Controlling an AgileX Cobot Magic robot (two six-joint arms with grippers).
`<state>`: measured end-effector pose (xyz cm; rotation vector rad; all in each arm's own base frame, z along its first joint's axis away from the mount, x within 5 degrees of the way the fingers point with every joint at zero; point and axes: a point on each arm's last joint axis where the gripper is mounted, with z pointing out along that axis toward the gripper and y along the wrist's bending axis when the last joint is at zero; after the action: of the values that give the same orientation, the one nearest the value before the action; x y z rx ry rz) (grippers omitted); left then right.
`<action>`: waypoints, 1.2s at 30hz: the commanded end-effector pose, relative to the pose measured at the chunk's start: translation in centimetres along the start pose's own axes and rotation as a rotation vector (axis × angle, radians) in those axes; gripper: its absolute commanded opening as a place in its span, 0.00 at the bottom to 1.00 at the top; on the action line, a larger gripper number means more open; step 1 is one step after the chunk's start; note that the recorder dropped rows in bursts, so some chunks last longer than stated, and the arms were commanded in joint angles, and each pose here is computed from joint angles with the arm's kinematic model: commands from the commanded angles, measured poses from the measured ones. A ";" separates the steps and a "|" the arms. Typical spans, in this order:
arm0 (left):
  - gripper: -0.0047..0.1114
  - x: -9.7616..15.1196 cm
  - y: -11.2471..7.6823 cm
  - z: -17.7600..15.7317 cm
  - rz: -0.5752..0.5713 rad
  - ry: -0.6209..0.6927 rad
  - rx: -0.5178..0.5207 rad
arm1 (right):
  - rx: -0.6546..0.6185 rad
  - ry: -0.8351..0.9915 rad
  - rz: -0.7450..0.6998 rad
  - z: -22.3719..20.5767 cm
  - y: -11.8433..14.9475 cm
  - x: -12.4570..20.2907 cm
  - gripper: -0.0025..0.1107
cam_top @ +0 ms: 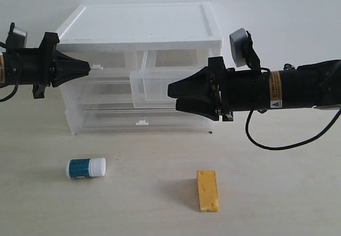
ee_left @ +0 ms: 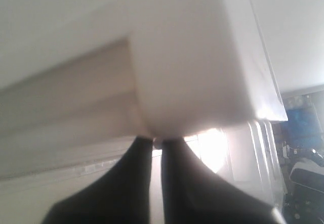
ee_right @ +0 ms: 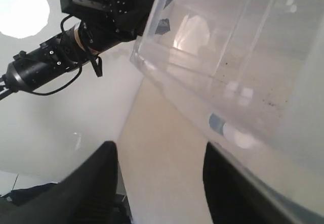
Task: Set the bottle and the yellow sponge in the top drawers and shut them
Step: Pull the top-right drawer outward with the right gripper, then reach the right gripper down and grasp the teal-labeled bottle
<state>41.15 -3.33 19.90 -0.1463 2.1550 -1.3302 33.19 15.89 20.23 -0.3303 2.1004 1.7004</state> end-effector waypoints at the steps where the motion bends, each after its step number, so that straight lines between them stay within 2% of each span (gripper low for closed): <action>1: 0.07 -0.1 0.8 0.4 -0.004 -0.011 -0.057 | -0.011 0.037 -0.002 -0.2 0.2 0.9 0.43; 5: 0.07 -0.1 0.8 0.4 -0.005 -0.013 -0.058 | -0.018 0.068 -0.020 -0.7 1.0 1.9 0.43; 10: 0.07 -0.2 0.8 0.4 -0.008 -0.018 -0.059 | 0.015 0.099 -0.156 -2.3 3.1 5.1 0.43; 14: 0.07 -0.2 0.8 0.4 -0.010 -0.022 -0.058 | 0.182 0.225 -0.380 -0.3 4.7 8.8 0.43; 16: 0.07 -0.1 0.7 0.4 -0.010 -0.017 -0.050 | 0.362 0.317 -0.593 2.0 5.5 10.2 0.43; 18: 0.07 -0.1 0.7 0.4 -0.010 -0.013 -0.044 | 0.515 0.289 -0.683 4.2 6.5 11.0 0.43; 19: 0.07 -0.1 0.7 0.4 -0.010 -0.012 -0.042 | 0.544 0.272 -0.691 4.9 6.8 11.2 0.43; 23: 0.07 0.0 0.6 0.4 -0.010 -0.006 -0.032 | 0.425 0.301 -0.775 8.8 9.3 11.7 0.50; 24: 0.07 0.0 0.6 0.4 -0.010 -0.006 -0.032 | 0.405 0.304 -0.857 10.3 9.8 11.4 0.50; 28: 0.07 0.0 0.6 0.4 -0.010 -0.006 -0.032 | 0.413 0.334 -1.064 13.3 8.8 10.3 0.50; 32: 0.07 0.0 0.6 0.4 -0.010 -0.004 -0.029 | 0.477 0.345 -1.135 16.5 6.0 9.3 0.50; 36: 0.07 -0.1 0.6 0.4 -0.010 -0.009 -0.037 | 0.471 0.362 -1.195 19.1 4.2 8.7 0.50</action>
<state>41.14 -3.35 19.91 -0.1450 2.1547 -1.3323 26.23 35.26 16.98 -1.4093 1.8012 0.4845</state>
